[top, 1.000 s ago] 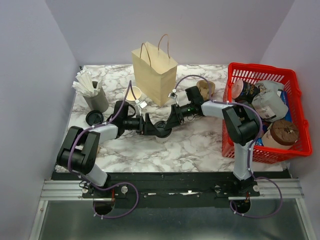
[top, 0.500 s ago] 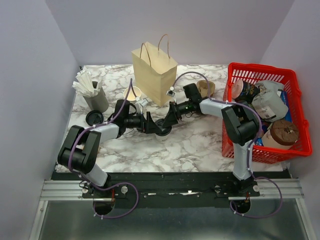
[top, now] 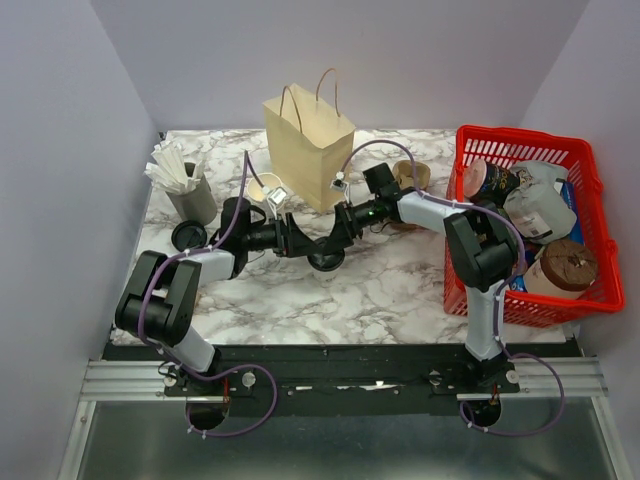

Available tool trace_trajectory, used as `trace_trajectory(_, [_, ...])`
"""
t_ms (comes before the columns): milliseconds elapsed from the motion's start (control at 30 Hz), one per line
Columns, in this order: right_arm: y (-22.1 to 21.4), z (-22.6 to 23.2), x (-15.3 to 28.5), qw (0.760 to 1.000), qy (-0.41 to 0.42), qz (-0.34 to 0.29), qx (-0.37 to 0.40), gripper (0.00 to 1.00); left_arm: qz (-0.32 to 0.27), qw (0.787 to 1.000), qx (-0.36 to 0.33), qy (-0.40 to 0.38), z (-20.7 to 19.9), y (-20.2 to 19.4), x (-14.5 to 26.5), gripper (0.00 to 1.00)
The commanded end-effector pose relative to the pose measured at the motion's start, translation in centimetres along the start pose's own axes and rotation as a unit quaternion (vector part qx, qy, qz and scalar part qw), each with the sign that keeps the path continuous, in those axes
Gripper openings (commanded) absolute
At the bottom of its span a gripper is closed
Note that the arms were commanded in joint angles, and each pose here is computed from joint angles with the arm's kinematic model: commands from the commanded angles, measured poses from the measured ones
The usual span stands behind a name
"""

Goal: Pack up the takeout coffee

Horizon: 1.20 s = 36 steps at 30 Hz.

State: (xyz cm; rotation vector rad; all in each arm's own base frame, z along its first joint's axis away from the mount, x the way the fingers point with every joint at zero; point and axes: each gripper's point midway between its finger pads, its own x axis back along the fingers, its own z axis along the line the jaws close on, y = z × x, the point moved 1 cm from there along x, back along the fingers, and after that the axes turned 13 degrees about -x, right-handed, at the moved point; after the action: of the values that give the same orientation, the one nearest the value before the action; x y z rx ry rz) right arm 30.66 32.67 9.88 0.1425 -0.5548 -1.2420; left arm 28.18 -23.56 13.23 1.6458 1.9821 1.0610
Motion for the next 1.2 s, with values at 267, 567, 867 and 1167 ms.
trace_trajectory(267, [-1.3,1.9,1.6,0.999,0.044,0.014,-0.009,1.00,-0.063,0.993,0.093,0.019,3.5,2.0,-0.4,0.87])
trace_trajectory(567, [-2.3,2.1,1.9,0.999,0.040,0.021,0.001,1.00,-0.068,0.994,0.085,0.027,4.0,2.0,-0.6,0.84])
trace_trajectory(867, [-1.6,1.3,1.4,0.998,0.048,0.029,0.004,0.93,-0.074,0.997,0.012,0.005,0.8,4.5,-0.3,0.85])
trace_trajectory(1167, [-1.6,1.6,-0.9,0.996,0.068,0.057,0.020,0.84,-0.032,0.996,-0.029,0.074,1.3,2.6,1.1,0.87])
